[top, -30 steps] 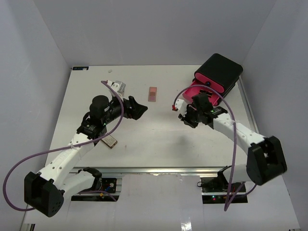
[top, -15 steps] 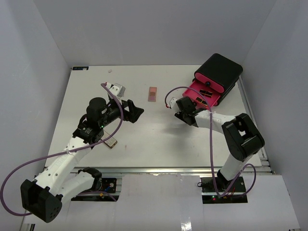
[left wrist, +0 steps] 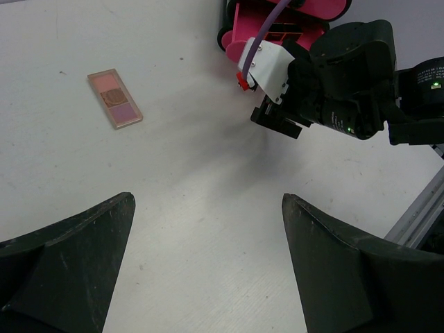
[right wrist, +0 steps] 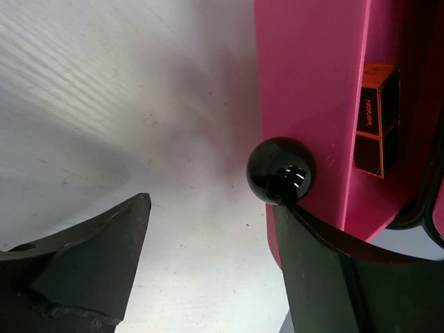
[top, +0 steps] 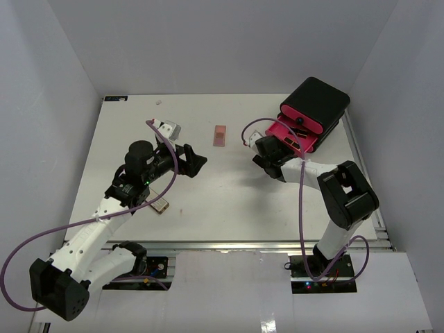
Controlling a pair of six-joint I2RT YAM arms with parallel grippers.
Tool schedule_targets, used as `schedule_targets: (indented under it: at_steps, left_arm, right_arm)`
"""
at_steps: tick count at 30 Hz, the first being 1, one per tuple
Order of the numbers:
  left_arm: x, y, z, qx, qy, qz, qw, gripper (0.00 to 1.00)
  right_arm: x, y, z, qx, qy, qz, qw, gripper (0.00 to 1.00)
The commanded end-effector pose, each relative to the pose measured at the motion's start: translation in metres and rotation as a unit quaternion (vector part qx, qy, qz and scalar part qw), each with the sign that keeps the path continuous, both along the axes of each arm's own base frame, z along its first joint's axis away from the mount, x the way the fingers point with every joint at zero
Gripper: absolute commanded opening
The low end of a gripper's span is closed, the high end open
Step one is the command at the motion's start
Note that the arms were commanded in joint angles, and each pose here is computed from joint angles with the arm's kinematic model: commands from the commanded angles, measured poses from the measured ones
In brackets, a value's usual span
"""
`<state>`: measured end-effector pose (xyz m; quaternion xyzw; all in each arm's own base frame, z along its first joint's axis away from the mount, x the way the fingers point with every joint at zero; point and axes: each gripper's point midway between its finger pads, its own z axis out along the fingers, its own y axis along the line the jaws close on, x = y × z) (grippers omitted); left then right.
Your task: Organize the makeup
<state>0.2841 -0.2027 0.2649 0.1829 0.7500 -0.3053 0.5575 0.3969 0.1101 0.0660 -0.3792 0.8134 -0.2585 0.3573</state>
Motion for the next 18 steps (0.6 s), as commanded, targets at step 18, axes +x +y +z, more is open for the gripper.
schedule_targets:
  at_steps: [18]
  left_arm:
    - [0.002, -0.002, -0.01, 0.008, 0.009, -0.005, 1.0, 0.98]
  right_arm:
    - [0.083, -0.046, 0.071, 0.085, -0.084, -0.051, 0.992, 0.8]
